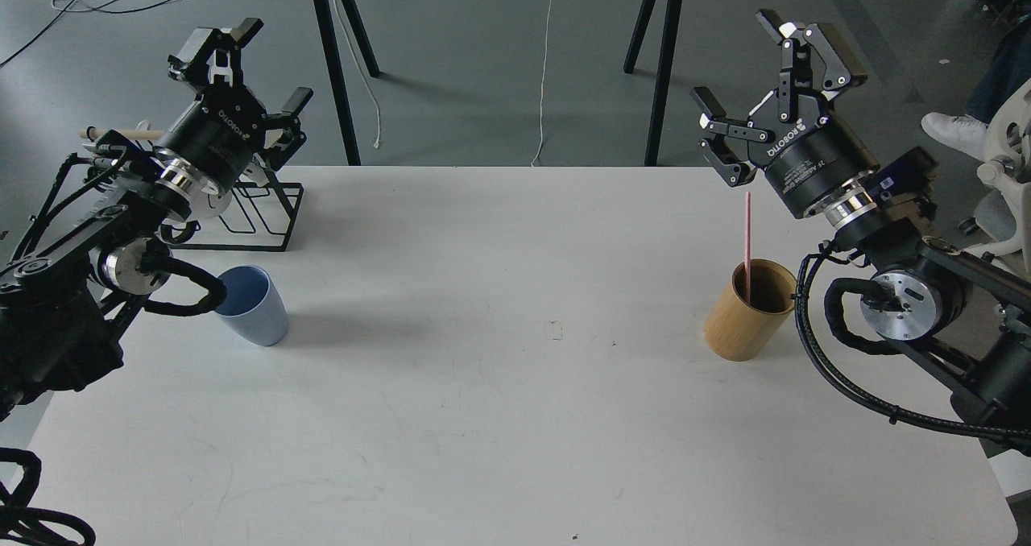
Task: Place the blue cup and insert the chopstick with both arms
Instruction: 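Raise the left arm up and away from the blue cup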
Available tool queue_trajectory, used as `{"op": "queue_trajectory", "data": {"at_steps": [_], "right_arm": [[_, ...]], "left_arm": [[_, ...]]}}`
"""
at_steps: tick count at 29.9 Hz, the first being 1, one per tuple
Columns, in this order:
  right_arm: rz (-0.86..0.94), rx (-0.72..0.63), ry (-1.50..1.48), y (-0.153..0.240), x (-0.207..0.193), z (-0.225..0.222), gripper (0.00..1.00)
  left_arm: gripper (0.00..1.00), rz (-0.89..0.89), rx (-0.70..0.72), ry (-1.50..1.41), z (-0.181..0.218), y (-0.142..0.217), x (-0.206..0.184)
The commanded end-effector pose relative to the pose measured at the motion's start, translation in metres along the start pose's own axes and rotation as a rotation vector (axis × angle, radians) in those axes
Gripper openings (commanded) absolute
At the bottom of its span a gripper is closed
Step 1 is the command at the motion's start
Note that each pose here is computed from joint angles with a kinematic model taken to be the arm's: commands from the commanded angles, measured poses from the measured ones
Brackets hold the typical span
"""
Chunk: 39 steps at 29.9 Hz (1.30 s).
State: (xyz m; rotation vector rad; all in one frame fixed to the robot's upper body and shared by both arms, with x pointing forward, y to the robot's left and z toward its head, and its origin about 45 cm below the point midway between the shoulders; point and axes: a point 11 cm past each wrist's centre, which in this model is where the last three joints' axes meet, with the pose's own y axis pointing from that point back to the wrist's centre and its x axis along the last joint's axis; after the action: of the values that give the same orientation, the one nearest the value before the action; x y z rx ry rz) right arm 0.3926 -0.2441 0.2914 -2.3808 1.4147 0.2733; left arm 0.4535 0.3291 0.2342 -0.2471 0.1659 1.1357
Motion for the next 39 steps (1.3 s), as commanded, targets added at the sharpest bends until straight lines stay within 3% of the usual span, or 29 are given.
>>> {"op": "queue_trajectory", "data": {"at_steps": [1, 19, 29, 34, 39], "right_arm": [[0.001, -0.002, -0.001, 0.000, 0.000, 0.001, 0.96], [0.010, -0.008, 0.015, 0.004, 0.005, -0.002, 0.96], [0.014, 0.005, 0.033, 0.005, 0.010, -0.011, 0.97], [0.019, -0.003, 0.039, 0.006, 0.012, -0.009, 0.97], [0.026, -0.007, 0.041, 0.008, 0.014, -0.008, 0.97]], "left_arm": [[0.99, -0.004, 0.002, 0.003, -0.001, 0.001, -0.001], [0.99, 0.016, -0.022, -0.043, 0.023, 0.006, 0.014], [0.99, -0.090, -0.087, -0.270, 0.131, 0.027, 0.016], [0.99, -0.221, 0.042, -0.638, 0.176, 0.056, 0.001], [0.99, -0.358, 0.356, -0.972, 0.148, 0.092, 0.006]]}}
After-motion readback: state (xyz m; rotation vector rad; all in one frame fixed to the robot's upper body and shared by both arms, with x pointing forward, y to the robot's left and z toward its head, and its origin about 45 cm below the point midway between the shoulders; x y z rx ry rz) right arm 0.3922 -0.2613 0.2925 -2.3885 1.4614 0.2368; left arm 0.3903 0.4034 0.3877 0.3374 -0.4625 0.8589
